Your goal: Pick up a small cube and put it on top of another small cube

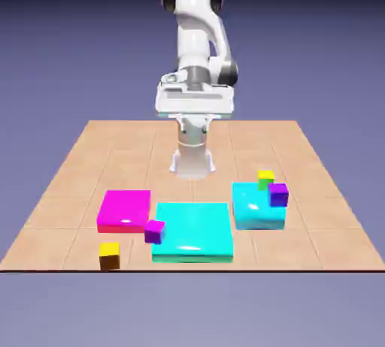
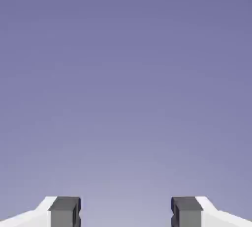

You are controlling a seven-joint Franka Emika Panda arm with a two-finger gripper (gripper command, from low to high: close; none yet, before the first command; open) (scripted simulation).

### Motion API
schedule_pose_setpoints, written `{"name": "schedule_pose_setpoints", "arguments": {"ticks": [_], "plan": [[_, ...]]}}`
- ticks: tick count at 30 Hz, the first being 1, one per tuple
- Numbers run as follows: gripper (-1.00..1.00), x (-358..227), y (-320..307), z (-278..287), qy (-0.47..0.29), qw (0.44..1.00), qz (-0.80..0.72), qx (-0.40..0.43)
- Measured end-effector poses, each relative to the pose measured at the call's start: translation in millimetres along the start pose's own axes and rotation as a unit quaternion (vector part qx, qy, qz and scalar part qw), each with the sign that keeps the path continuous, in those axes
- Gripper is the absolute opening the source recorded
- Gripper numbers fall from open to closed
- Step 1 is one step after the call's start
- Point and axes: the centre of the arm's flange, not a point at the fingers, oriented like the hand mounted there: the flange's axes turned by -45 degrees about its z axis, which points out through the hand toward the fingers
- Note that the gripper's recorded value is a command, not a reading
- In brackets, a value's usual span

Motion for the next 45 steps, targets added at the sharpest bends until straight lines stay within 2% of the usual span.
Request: {"name": "schedule_pose_setpoints", "arguments": {"ticks": [9,18,24,31,35,36,38,41,45], "plan": [[0.00,21,79,88,-0.149,0.965,0.211,-0.042],[0.00,3,170,177,-0.279,0.863,0.415,-0.077],[0.00,-31,229,232,-0.354,0.763,0.534,-0.091],[0.00,-90,292,288,-0.428,0.621,0.649,-0.099],[0.00,-136,271,333,-0.428,0.621,0.649,-0.099],[-1.00,-137,271,333,-0.428,0.621,0.649,-0.099],[-1.00,-137,271,333,-0.428,0.621,0.650,-0.098],[-1.00,-90,292,288,-0.427,0.621,0.650,-0.098],[-1.00,-43,174,305,-0.488,0.712,0.505,-0.020]]}}
